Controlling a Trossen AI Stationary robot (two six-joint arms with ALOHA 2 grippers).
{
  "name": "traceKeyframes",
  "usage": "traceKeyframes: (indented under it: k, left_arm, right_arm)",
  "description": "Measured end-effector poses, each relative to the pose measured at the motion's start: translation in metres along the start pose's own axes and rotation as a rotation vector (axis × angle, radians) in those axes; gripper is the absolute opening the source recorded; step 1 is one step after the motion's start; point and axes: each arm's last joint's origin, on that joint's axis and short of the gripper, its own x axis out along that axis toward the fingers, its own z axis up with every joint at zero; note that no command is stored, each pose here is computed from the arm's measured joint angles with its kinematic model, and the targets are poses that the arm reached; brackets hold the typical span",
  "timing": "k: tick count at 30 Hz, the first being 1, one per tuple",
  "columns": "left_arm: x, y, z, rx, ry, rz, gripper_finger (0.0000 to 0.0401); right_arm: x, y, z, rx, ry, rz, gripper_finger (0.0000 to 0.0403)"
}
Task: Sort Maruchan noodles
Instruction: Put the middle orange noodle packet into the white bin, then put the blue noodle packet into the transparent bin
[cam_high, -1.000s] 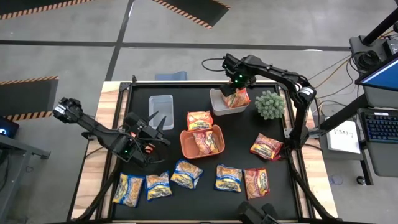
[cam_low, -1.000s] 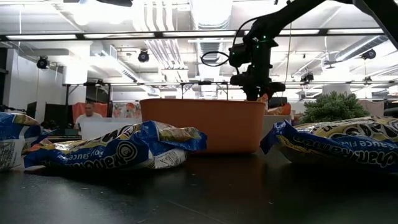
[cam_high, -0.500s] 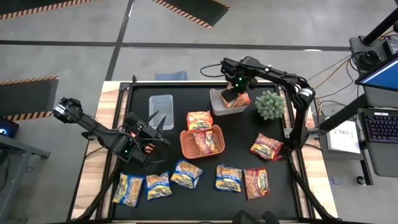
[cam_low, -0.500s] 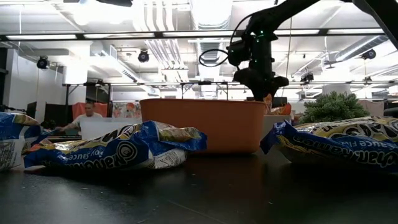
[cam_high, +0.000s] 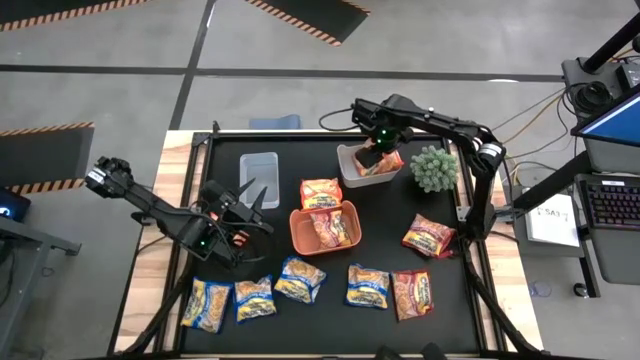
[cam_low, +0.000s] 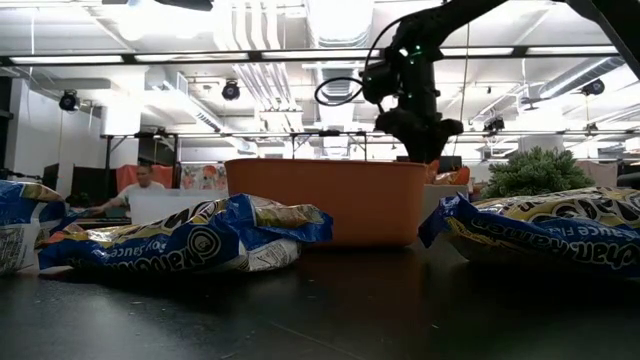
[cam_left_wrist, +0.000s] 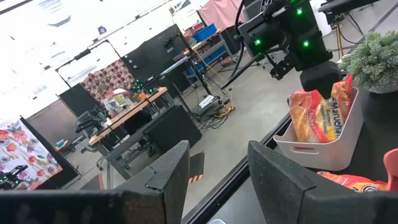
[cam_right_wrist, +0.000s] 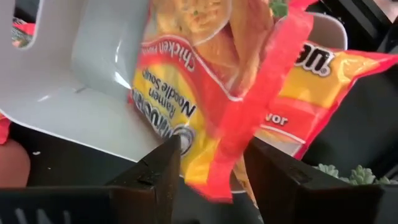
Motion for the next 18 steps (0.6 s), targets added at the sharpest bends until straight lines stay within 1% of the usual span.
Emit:
traceKeyframes:
  k: [6,9,14,18]
  left_arm:
    - [0.000,0.000,0.000,0.000,0.000,0.000,0.0146]
    - [0.000,0.000,0.000,0.000,0.006,-0.009,0.0146]
    - [0.000,-0.001,-0.001,0.002,0.017,-0.023,0.0146]
    - [0.000,-0.001,-0.001,0.000,0.022,-0.031,0.0146]
  right_arm:
    - [0.000,-0.001,-0.003,-0.001,0.034,-0.011,0.0189]
    - [-0.006,-0.002,-0.006,-0.002,0.042,-0.019,0.0195]
    - [-0.034,-0.005,-0.017,-0.022,-0.034,-0.016,0.0195]
    - [-0.055,0.001,-0.037,-0.099,-0.154,0.023,0.0194]
